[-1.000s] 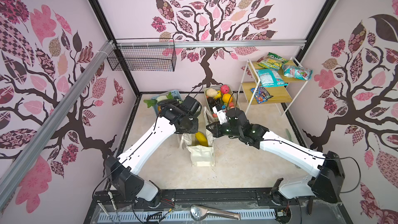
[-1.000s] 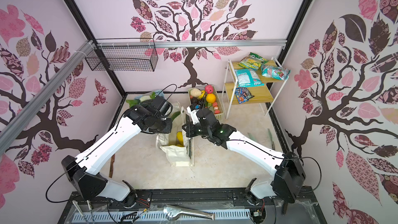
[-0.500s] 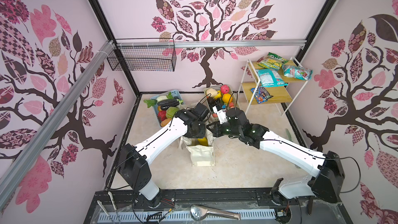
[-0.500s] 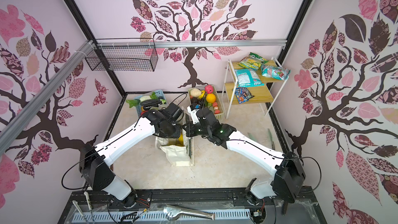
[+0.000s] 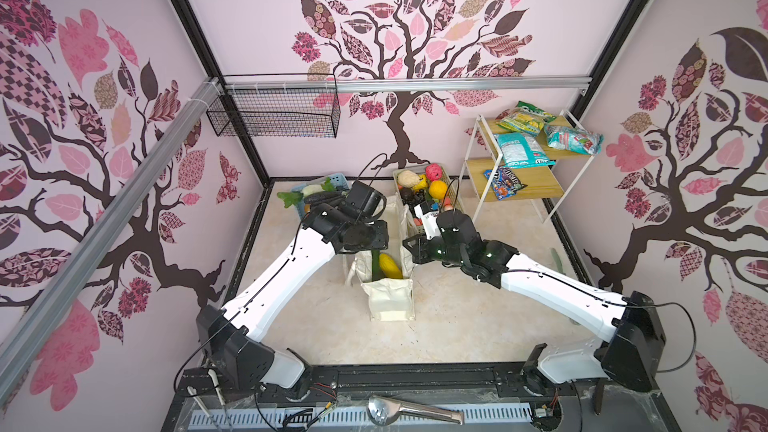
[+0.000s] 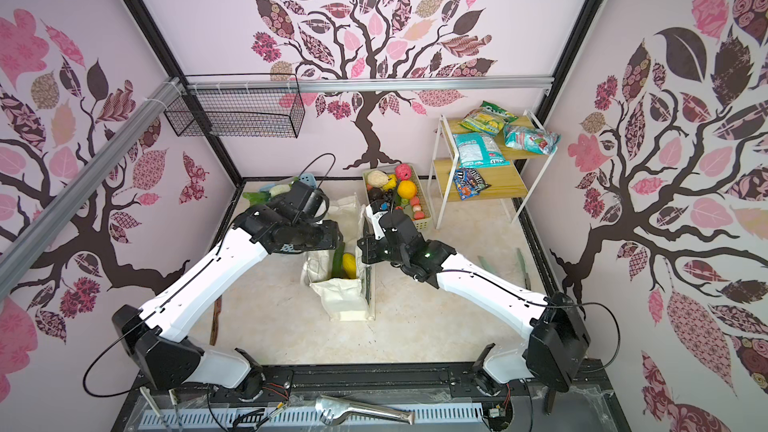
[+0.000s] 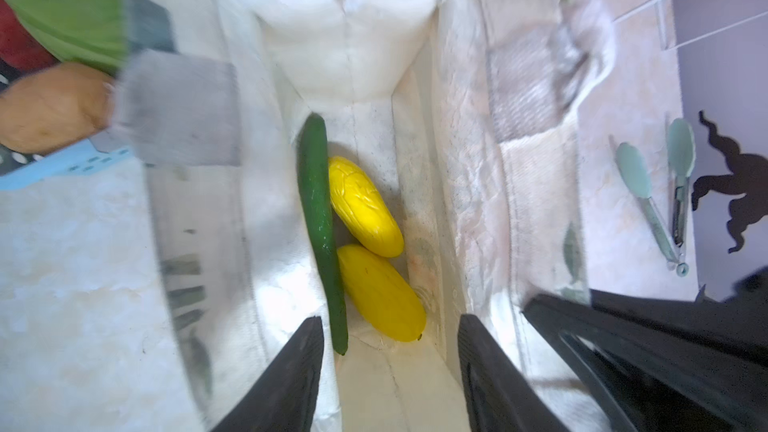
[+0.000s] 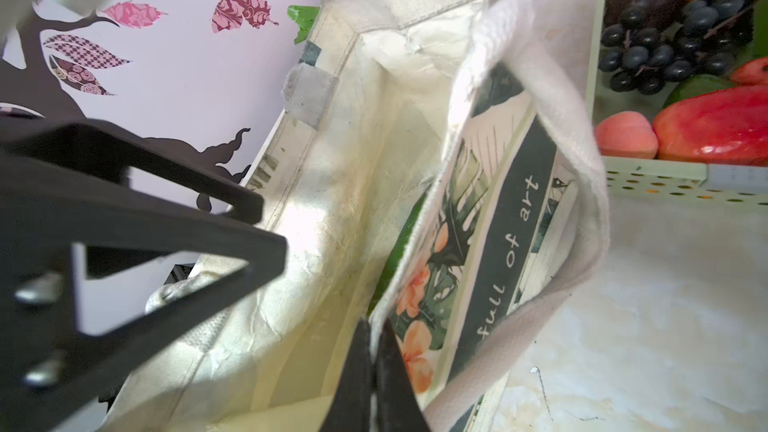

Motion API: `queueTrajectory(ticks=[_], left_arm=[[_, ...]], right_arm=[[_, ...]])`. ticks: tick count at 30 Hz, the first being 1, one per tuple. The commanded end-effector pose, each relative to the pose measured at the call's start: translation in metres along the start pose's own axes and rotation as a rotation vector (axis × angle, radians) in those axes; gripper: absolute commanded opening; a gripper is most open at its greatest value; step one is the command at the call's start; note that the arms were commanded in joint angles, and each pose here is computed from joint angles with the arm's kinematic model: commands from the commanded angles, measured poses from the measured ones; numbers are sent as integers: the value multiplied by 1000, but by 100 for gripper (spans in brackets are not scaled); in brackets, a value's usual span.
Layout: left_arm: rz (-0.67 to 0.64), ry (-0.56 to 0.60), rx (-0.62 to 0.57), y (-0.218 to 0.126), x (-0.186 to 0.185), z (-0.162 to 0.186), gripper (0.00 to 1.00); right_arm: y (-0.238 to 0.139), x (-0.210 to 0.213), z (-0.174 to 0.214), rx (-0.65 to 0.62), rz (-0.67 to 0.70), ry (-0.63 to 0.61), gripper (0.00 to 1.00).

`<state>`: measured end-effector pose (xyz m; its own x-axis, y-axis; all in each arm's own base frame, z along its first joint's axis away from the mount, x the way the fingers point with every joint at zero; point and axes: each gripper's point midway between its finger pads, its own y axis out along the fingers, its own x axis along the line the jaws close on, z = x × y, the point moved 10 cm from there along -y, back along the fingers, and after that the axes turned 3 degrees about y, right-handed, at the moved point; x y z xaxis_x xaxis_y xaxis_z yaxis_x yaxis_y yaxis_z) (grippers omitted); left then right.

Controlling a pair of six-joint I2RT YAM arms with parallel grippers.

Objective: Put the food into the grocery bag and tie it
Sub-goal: 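Open left gripper to drop the cucumber into the bag while right holds rim, then move left gripper back to the blue basket and grasp the green cabbage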

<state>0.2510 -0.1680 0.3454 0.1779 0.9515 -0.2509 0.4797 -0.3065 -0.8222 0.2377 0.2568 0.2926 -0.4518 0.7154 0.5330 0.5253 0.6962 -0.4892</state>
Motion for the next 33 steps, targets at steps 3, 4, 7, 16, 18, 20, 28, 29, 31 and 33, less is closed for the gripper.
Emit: queueTrajectory(ticks=[3, 4, 7, 16, 18, 20, 28, 29, 31, 33], left_arm=[[-36, 20, -150, -54, 12, -11, 56], [-64, 9, -180, -60, 16, -13, 56], [-131, -54, -265, -74, 34, -20, 59], [-214, -287, -322, -46, 101, -44, 71], [-234, -333, -313, -30, 116, -52, 72], [-251, -357, -306, -13, 128, -60, 74], [-263, -466, -258, 58, 164, -84, 75], [-259, -469, -250, 68, 167, -87, 75], [-258, -470, -231, 85, 170, -93, 75], [-253, -465, -206, 102, 174, -97, 75]], right_arm=[[-9, 1, -4, -9, 16, -19, 0], [-9, 1, -3, -4, 13, -21, 0], [-10, 1, -1, 6, 9, -26, 0], [-10, -1, 8, 46, -19, -25, 0], [-10, 0, 7, 42, -29, -29, 0], [-11, 2, 5, 31, -41, -35, 0], [-19, 2, 6, 2, -51, -21, 0], [-20, 2, 6, -1, -55, -15, 0], [-21, 2, 7, -1, -59, -10, 0], [-21, 1, 8, 0, -56, -4, 0]])
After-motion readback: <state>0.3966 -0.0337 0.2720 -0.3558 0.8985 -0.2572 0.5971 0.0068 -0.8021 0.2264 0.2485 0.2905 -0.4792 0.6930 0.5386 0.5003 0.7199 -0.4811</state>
